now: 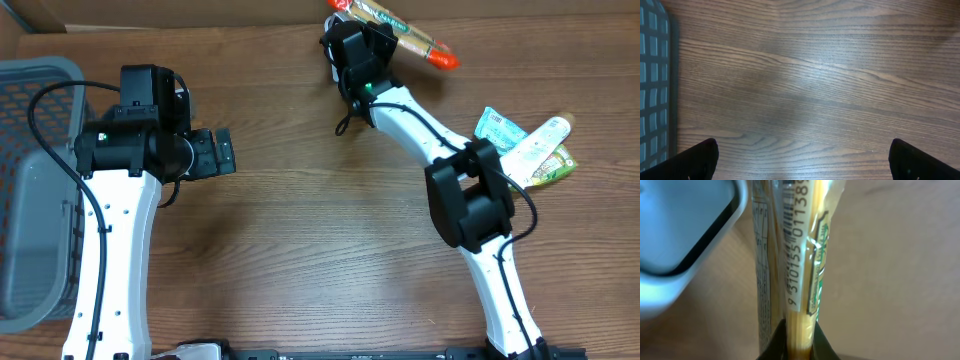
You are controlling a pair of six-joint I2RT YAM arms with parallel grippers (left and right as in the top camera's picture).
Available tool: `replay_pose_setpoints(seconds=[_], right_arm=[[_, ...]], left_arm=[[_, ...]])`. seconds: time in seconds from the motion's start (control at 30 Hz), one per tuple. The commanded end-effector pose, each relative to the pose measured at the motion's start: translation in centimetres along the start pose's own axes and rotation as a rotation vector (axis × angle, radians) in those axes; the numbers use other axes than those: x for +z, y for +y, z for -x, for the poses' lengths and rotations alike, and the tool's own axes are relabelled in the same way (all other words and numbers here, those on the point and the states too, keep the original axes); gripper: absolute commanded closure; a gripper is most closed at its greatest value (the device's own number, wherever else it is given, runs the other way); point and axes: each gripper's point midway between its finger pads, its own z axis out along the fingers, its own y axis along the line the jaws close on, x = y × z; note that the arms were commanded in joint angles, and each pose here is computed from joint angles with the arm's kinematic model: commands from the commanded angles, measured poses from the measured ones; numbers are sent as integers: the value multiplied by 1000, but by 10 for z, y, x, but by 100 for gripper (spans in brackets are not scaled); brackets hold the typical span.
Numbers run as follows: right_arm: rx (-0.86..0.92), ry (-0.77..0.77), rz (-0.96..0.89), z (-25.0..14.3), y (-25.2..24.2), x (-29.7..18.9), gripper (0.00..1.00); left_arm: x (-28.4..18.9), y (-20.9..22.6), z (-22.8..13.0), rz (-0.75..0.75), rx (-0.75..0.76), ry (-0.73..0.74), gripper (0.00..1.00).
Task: Scan the item barcode
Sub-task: 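Hold the red pasta pack barcode in front of the scanner, then carry the red pasta pack right and lay it on the pile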
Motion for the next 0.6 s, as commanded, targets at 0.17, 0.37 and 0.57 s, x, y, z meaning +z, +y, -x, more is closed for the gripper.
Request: replay_pose_setpoints(seconds=[0.17, 0.37, 0.57], right_arm=[[570, -328, 328, 6, -169, -159, 96], [627, -348, 463, 1, -160, -158, 96], [658, -373, 541, 8, -146, -143, 96]], left_arm=[[-1, 0, 0, 4, -6, -7, 1], [-1, 0, 0, 4, -6, -7, 0], [-1, 0, 0, 4, -6, -7, 0]])
